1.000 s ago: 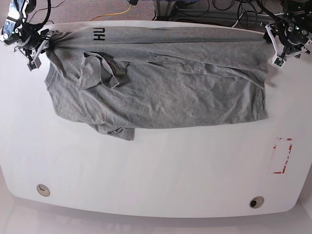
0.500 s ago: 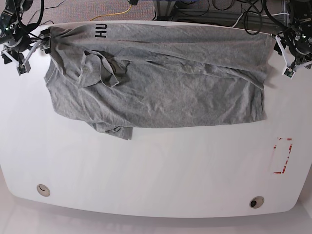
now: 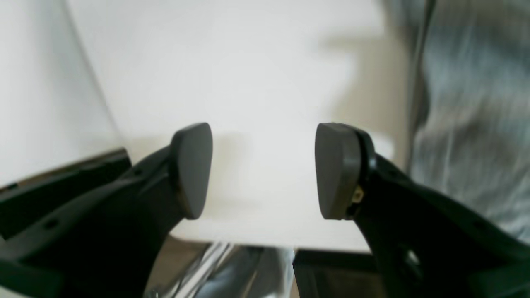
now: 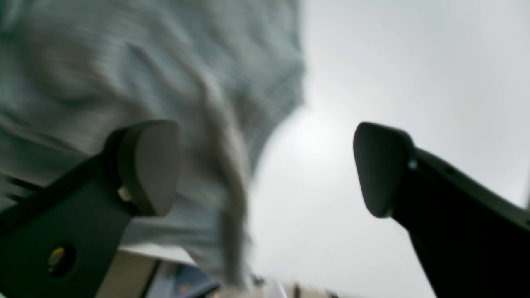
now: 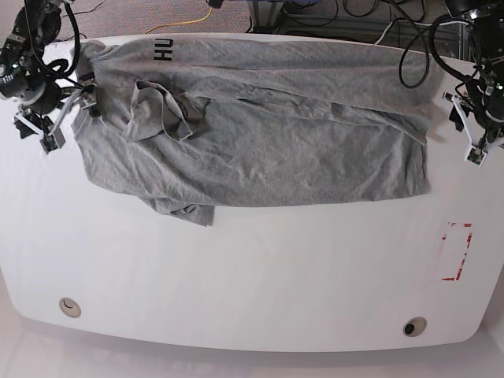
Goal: Layout the t-shirt on the table in an organized manner, then fold the t-shirt properly
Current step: 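Open both grippers, releasing the shirt edge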
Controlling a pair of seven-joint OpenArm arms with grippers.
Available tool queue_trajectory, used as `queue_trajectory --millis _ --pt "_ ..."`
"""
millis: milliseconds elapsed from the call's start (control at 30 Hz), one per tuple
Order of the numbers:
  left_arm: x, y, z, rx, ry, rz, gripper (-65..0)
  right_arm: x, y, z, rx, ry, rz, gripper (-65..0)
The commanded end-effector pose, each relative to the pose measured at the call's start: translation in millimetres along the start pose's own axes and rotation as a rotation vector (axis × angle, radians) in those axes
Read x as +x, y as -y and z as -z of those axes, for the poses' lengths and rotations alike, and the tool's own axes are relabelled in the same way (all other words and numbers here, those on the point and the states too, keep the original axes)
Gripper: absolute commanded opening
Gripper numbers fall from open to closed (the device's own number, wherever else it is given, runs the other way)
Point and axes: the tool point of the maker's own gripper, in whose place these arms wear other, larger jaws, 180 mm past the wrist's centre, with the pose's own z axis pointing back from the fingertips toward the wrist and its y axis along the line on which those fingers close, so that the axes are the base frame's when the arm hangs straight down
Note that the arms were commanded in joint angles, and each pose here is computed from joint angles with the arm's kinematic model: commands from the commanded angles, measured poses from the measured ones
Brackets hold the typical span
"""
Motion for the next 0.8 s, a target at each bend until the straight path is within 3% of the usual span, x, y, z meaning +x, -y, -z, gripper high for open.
queue_trajectory --millis 0,400,767 --pt "16.2 -15.3 -5.7 0.042 0.042 0.002 -28.2 12.2 -4.2 -0.1 0.011 0.035 -0.008 -2.1" --pt "40.9 -28.7 -8.0 0.071 0.103 -0.017 -28.2 -9.5 -55.4 18.5 0.126 0.003 0.090 -2.1" --pt "34.2 -20.1 2.7 0.032 0.077 -0.022 -28.2 -28.4 -93.6 25.1 0.207 -0.027 0.159 -2.2"
